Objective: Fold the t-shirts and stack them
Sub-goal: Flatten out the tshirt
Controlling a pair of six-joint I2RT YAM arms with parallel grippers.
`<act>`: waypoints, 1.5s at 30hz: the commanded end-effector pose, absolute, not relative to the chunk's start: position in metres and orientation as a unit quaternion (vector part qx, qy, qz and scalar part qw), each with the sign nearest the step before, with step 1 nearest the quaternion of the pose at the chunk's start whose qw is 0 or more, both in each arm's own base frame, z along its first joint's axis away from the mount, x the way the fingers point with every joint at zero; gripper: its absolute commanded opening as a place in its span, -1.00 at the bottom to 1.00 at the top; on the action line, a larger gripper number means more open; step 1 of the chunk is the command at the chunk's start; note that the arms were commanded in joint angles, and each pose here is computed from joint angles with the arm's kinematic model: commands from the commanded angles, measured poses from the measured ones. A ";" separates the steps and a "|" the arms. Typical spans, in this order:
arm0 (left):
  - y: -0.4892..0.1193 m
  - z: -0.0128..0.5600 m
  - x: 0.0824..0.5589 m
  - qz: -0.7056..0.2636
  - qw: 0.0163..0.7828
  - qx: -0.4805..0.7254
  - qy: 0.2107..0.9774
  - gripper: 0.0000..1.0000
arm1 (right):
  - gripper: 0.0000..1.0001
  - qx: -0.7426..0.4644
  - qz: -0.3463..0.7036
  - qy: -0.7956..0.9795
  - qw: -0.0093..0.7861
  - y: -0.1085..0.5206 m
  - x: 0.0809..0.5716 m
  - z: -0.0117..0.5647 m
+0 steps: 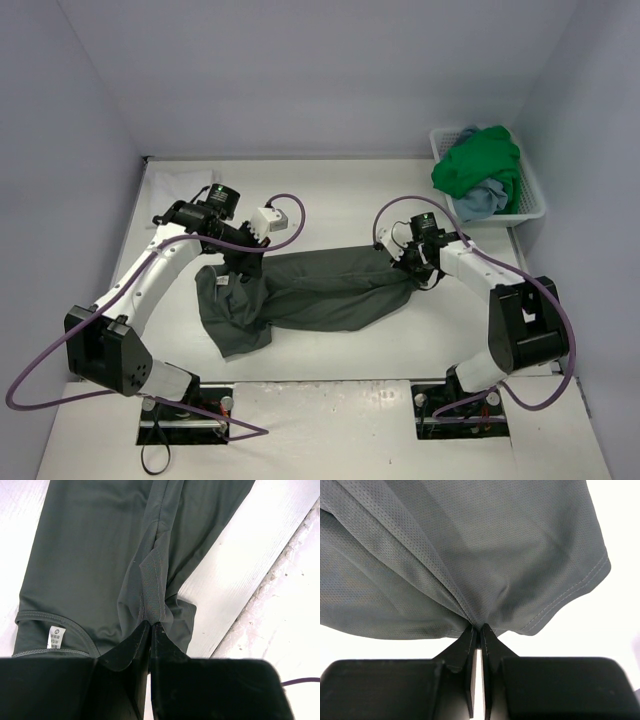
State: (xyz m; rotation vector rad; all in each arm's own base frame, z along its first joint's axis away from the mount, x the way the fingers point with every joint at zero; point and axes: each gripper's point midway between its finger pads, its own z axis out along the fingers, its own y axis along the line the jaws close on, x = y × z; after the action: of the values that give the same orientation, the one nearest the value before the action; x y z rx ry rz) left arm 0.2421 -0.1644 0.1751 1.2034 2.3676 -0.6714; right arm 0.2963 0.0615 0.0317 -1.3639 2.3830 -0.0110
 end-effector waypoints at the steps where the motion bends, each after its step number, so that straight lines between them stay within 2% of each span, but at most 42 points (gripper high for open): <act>1: -0.169 0.188 0.242 -0.247 0.216 0.431 0.840 -1.00 | -1.00 -0.484 -0.031 0.842 0.235 0.060 0.312 0.062; 6: -0.165 0.196 0.241 -0.236 0.230 0.429 0.841 -1.00 | -1.00 -0.470 -0.047 0.840 0.266 0.057 0.317 0.089; 13: -0.150 0.228 0.247 -0.184 0.293 0.414 0.842 -1.00 | -1.00 -0.418 -0.073 0.817 0.389 0.055 0.327 0.181; 21: -0.113 0.332 0.250 -0.084 0.465 0.351 0.808 -1.00 | -1.00 -0.381 -0.111 0.768 0.502 0.045 0.301 0.275; 28: -0.067 0.420 0.226 0.008 0.580 0.308 0.754 -1.00 | -1.00 -0.369 -0.127 0.729 0.562 0.037 0.268 0.311; 31: -0.053 0.453 0.213 0.039 0.619 0.300 0.725 -1.00 | -1.00 -0.367 -0.133 0.712 0.583 0.035 0.255 0.325; 37: -0.044 0.492 0.182 0.036 0.663 0.283 0.692 -1.00 | -1.00 -0.343 -0.125 0.691 0.624 0.034 0.237 0.355; 40: -0.047 0.491 0.178 0.025 0.662 0.288 0.691 -1.00 | -1.00 -0.342 -0.114 0.695 0.621 0.036 0.237 0.352; 45: -0.091 0.413 0.183 -0.093 0.573 0.330 0.745 -1.00 | -1.00 -0.357 -0.098 0.724 0.582 0.040 0.246 0.311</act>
State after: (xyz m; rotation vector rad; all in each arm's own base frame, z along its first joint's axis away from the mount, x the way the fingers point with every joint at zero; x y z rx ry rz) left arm 0.1659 -0.0590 0.4668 0.6907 1.5883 -0.0373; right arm 0.2361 0.0346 0.3163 -0.8445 1.6903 -0.2600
